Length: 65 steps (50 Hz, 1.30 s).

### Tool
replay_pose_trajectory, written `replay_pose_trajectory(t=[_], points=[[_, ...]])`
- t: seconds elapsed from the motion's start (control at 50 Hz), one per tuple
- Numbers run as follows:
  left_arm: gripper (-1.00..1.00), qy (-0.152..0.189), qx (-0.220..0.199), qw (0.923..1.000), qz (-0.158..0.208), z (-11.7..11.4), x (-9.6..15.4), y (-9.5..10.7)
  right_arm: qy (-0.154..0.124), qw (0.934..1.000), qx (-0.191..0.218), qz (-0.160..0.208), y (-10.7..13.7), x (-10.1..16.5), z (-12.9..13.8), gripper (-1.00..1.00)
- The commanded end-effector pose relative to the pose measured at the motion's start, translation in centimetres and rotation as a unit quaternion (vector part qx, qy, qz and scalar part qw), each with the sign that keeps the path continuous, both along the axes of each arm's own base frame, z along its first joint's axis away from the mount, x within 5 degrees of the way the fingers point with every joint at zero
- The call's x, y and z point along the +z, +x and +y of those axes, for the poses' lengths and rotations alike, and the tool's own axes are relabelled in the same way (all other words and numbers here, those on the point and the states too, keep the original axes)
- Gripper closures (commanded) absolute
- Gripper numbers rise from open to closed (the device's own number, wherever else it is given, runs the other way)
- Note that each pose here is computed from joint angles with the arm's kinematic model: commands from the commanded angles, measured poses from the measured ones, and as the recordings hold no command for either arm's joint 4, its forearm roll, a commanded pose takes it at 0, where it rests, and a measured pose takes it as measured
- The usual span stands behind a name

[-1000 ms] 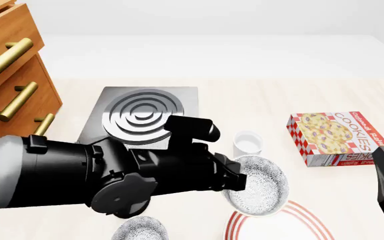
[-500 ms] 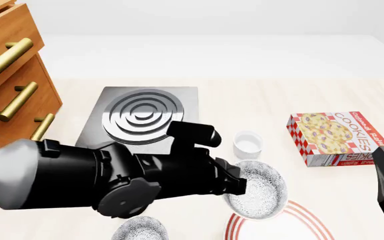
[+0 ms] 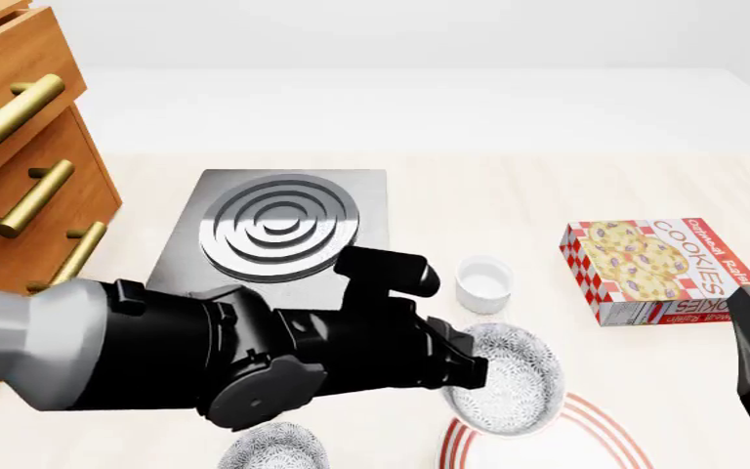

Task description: Pick the akita bowl on the wooden cabinet and place it on the plate.

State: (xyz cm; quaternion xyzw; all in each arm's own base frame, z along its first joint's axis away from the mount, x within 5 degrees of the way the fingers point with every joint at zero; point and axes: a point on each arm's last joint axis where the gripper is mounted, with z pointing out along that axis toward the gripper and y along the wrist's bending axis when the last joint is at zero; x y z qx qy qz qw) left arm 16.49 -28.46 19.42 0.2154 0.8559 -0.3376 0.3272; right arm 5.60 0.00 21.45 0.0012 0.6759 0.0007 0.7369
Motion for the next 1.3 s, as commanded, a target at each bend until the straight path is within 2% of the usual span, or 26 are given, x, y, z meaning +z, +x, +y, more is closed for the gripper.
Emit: replay_pose_trajectory(t=[0.02,0.5,1.3], points=[[1.0,-0.004,0.002,1.0,0.005,-0.4,-0.3,0.0,0.0,1.0,0.0,0.0,0.0,0.0,0.0,-1.0],[1.0,0.001,0.0,1.0,0.01,-1.0,-1.6,0.1,0.0,1.0,0.0,0.0,0.0,0.0,0.0,-1.0],[1.0,0.003,-0.016,0.9998,0.013,-2.4,-2.2,-0.5,0.0,1.0,0.0,0.0,0.0,0.0,0.0,-1.0]])
